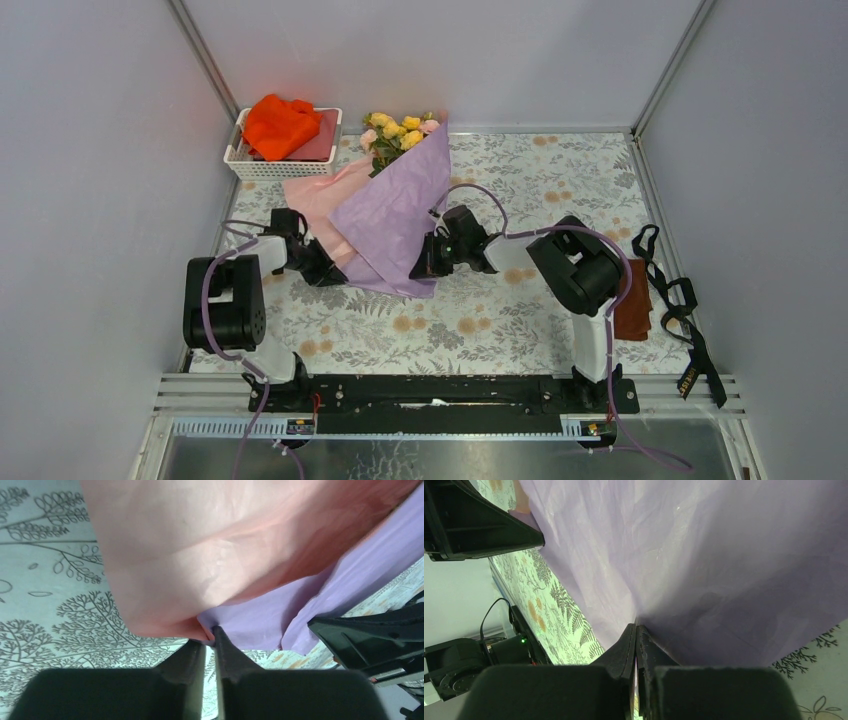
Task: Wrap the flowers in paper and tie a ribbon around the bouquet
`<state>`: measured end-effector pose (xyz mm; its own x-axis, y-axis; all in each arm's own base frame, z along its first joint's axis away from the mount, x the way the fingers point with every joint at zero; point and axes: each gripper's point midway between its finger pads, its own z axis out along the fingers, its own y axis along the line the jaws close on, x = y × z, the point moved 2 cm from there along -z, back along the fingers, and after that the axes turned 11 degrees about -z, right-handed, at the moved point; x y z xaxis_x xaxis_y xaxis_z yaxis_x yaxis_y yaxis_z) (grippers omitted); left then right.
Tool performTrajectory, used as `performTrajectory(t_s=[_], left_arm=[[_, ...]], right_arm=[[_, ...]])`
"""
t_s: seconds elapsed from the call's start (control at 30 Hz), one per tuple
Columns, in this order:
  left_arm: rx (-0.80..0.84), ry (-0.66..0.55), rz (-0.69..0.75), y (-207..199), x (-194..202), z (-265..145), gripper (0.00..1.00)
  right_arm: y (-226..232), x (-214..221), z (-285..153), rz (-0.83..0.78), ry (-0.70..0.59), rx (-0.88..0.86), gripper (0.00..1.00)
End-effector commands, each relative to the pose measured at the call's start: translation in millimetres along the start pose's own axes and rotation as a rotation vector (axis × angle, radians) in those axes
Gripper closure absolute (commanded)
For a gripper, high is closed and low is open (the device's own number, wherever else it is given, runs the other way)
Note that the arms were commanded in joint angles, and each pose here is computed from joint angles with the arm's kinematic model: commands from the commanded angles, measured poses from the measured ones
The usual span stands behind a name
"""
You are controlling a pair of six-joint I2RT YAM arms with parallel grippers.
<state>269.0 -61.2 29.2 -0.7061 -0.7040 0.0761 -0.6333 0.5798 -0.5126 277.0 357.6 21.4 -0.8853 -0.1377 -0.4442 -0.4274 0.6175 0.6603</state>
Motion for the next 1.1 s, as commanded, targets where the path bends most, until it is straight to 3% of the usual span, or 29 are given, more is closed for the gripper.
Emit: performTrajectory(t_s=[0.0,0.1,0.27,0.6,0.93,1.07], left_arm=[[-0.18,-0.125,0.035,41.3,-20.5,13.3,0.9],[-0.126,-0.145,0.073,26.2,-20.6,3.5,1.0],[-0.032,-0.229,0.267,-21.0,-14.2,-23.6,1.0],[0.063,-0.195,0.63,-92.1,20.7,-37.1,1.0],[0.106,-0.22,1.062,-158.6,86.0,-32.7,1.0],[0.079,-0.174,1.076,-156.3,95.7,-20.7,1.0]], right_arm=[[-18.5,26.8,-0.4,-0.013,0.062,0.096,0.97],[-21.1,29.2,1.5,-0.005,0.075,0.103,0.97],[-30.6,37.4,2.7,0.023,0.097,0.145,0.97],[-47.1,52.8,7.3,0.094,0.109,0.193,0.99],[-45.7,57.2,14.1,0.168,0.081,0.142,0.99],[-42.2,56.8,14.6,0.198,0.068,0.106,0.99]])
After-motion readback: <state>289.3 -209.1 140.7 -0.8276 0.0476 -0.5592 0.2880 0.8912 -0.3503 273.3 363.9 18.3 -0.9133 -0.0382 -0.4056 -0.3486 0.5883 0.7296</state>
